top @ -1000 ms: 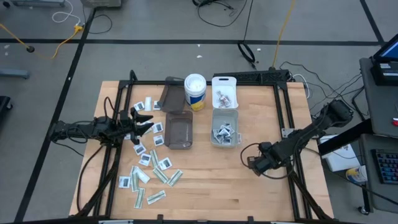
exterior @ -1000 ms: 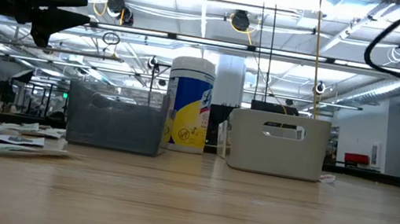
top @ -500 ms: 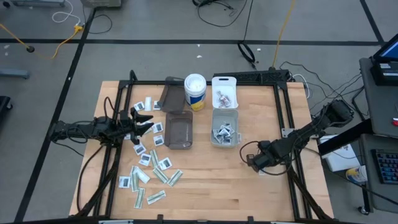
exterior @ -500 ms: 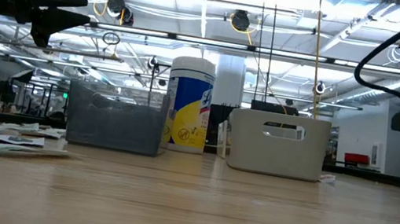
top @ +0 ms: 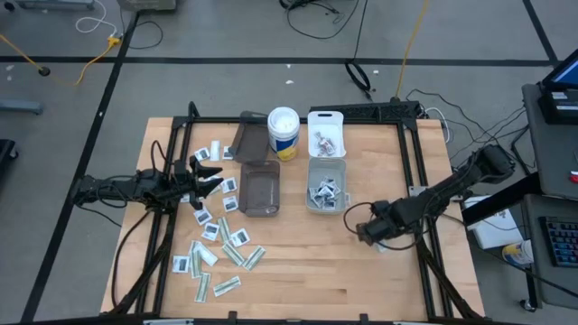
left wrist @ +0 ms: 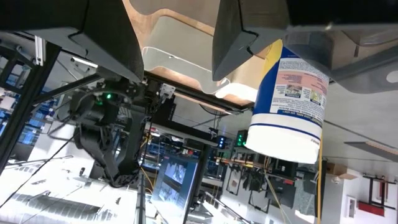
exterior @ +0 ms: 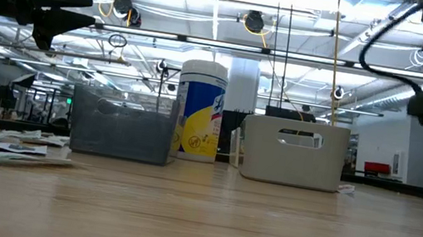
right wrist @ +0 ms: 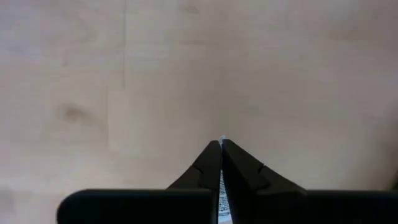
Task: Pick & Place First Aid Supplies
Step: Put the bottom ointment pack into the white bin, then put the ointment pack into the white bin
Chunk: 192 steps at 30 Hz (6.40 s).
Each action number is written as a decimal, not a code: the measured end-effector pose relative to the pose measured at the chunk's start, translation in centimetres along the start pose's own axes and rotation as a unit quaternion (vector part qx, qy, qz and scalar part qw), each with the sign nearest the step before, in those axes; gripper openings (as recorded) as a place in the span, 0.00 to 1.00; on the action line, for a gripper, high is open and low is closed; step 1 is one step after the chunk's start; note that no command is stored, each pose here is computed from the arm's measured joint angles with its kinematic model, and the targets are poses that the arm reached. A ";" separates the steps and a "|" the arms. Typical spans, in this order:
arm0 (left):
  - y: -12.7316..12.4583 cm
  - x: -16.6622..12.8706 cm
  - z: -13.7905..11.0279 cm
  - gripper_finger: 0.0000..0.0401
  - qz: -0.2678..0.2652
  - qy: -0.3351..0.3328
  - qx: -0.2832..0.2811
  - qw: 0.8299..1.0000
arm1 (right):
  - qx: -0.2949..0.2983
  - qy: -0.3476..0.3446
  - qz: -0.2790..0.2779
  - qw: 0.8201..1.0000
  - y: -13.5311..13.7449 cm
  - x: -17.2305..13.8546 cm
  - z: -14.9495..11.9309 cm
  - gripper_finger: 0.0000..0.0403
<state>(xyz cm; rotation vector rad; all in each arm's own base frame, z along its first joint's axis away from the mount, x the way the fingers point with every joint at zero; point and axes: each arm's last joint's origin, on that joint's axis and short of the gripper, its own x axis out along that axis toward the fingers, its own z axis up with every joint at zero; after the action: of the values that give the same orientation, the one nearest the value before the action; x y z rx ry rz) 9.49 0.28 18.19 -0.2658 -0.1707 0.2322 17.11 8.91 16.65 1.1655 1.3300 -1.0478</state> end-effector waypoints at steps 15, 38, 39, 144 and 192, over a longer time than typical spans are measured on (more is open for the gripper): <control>0.0 0.0 0.0 0.49 0.000 0.000 0.000 1.000 | -0.105 0.022 -0.014 0.994 1.0 -8.6 0.3 0.00; 0.0 0.0 0.0 0.49 0.000 0.000 0.000 1.000 | -0.135 0.019 0.016 0.991 5.5 -12.2 14.7 0.00; 0.0 0.0 0.0 0.49 0.000 0.000 0.000 1.000 | -0.137 0.018 0.019 0.990 5.8 -12.4 15.7 0.00; 0.0 0.0 0.0 0.49 0.000 0.000 0.000 1.000 | -0.134 -0.059 0.111 0.983 2.3 -8.7 17.5 0.49; 0.0 0.0 0.0 0.49 0.000 0.000 0.000 1.000 | -0.016 -0.043 0.195 0.980 2.3 0.8 13.2 0.46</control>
<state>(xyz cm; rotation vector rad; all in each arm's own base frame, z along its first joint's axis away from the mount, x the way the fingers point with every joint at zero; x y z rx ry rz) 9.49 0.28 18.19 -0.2657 -0.1709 0.2321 21.37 -3.67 14.76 1.2786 0.9931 -0.7789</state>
